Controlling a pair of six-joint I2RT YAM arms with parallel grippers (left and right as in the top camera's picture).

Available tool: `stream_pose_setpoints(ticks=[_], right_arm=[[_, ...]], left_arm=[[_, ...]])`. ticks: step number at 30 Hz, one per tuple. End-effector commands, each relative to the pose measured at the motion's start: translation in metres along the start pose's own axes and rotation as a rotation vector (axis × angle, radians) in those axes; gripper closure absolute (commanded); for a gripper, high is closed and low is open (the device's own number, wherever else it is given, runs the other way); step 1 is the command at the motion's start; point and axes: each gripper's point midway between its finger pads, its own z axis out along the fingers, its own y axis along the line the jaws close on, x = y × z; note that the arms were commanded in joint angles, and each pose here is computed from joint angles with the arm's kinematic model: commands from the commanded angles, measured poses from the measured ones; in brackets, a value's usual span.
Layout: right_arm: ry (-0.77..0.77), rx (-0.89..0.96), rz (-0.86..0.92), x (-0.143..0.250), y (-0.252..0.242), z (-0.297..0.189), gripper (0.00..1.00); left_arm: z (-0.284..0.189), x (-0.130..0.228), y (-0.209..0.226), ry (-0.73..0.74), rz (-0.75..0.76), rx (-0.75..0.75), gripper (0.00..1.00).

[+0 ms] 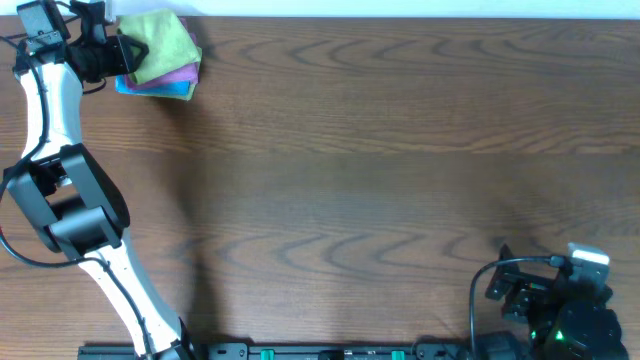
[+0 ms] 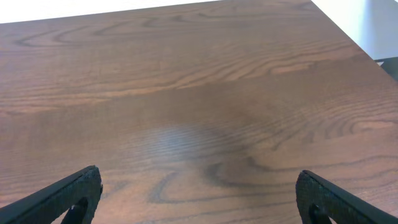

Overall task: Fold the cloth
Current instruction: 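Lift the green cloth with the left gripper and carry it onto the pink-blue stack, then lower the green cloth onto the stack and open the left gripper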

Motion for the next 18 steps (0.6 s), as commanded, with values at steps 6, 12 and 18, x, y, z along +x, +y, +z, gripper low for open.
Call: stream_pose_setpoints(ticks=[6,12,18], right_arm=[[0.006,0.020,0.007,0.002,-0.003,0.002,0.01],[0.006,0.020,0.007,0.002,-0.003,0.002,0.01],[0.006,0.020,0.007,0.002,-0.003,0.002,0.01]], left_arm=[[-0.002,-0.001,0.034,0.011,-0.026,-0.184,0.15],[-0.007,0.002,0.055,0.021,-0.059,-0.310,0.04],[-0.017,0.004,0.080,0.022,-0.115,-0.466,0.02]])
